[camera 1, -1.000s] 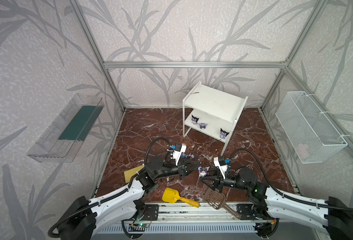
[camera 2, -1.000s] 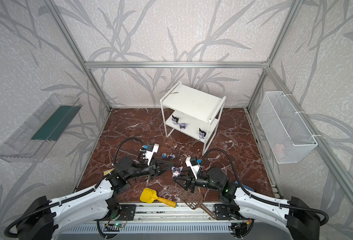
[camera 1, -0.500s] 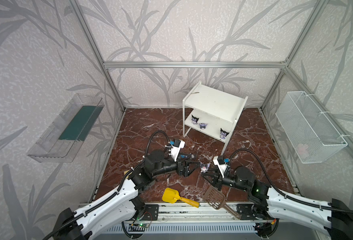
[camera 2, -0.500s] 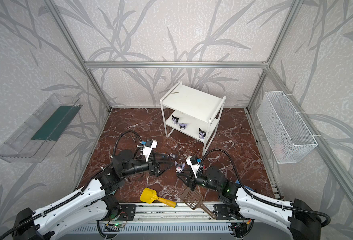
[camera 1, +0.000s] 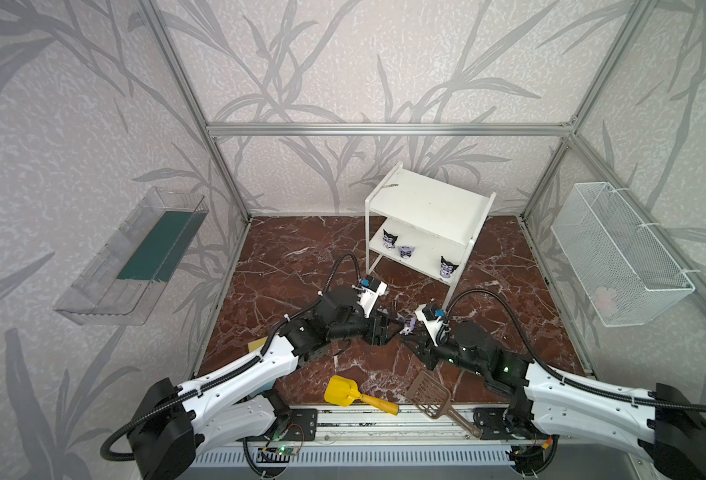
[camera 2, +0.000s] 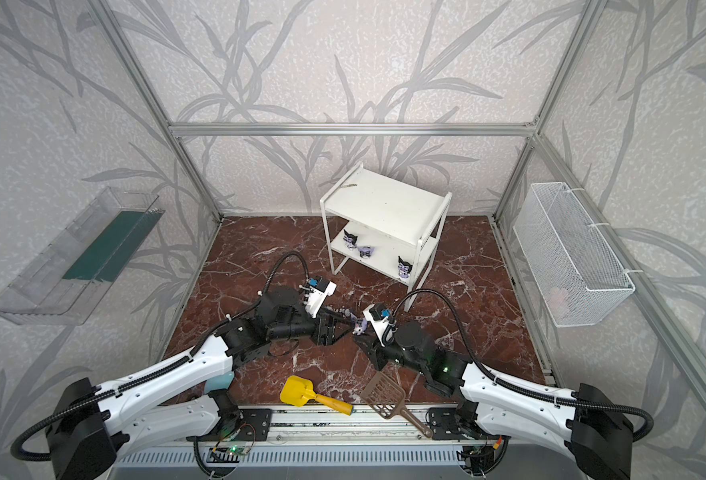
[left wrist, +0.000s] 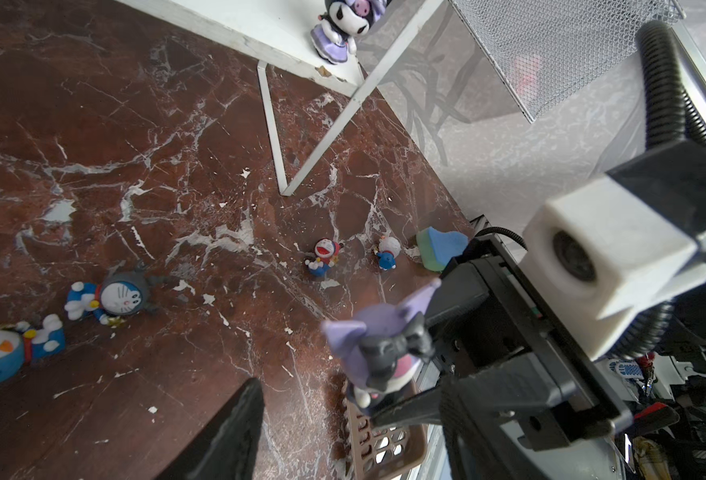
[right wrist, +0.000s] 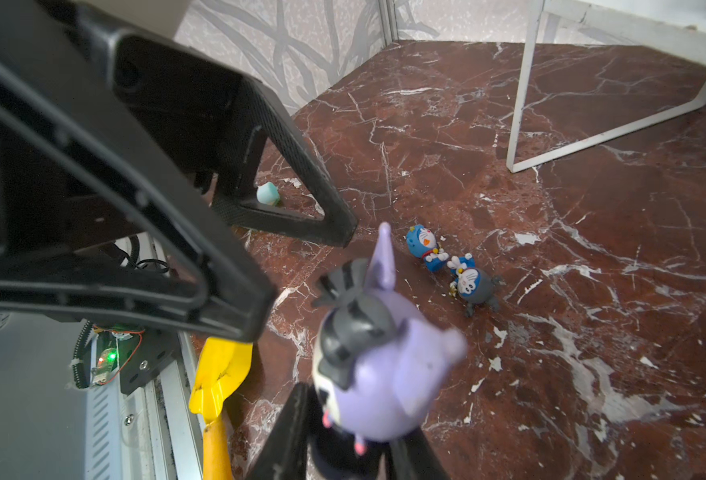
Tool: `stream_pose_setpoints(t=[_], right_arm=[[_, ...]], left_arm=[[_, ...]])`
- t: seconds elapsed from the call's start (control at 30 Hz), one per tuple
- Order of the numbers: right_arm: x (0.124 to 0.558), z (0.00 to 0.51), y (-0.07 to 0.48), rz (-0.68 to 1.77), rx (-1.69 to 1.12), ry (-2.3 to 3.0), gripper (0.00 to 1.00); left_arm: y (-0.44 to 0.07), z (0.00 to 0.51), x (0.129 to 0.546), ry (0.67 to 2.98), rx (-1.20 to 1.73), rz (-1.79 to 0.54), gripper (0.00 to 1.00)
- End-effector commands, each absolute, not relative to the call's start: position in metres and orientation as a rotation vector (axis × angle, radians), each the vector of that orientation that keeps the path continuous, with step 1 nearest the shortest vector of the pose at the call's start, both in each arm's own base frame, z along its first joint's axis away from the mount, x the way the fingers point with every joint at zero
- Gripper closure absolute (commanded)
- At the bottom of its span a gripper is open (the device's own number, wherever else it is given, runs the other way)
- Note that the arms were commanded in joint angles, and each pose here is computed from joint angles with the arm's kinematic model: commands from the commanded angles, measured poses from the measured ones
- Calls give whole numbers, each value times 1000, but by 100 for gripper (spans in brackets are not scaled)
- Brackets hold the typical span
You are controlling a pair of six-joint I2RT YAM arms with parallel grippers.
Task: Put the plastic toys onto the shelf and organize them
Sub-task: 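Close the left gripper on the Kuromi held by the right gripper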
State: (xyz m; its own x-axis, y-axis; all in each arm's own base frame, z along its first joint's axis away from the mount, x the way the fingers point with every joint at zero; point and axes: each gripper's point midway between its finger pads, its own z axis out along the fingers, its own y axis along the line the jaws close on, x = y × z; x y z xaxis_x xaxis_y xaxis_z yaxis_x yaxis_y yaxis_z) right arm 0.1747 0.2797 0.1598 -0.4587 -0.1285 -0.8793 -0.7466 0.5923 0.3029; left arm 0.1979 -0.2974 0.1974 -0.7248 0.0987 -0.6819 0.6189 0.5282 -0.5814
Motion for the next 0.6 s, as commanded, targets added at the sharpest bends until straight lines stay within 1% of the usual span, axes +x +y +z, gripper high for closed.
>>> stream_pose_setpoints(t=[0.0,0.13,0.57], right_arm=[[183,170,280,810,-695,1916,78],[185,169,282,782,-710,1918,78],[177,170,287,705,-773,1893,79]], left_arm=[[-305,210,202,2140,592,-1146,35],[-311,207,205,2153,597,-1139,36],[-323,206,214,2156,607,-1127,49]])
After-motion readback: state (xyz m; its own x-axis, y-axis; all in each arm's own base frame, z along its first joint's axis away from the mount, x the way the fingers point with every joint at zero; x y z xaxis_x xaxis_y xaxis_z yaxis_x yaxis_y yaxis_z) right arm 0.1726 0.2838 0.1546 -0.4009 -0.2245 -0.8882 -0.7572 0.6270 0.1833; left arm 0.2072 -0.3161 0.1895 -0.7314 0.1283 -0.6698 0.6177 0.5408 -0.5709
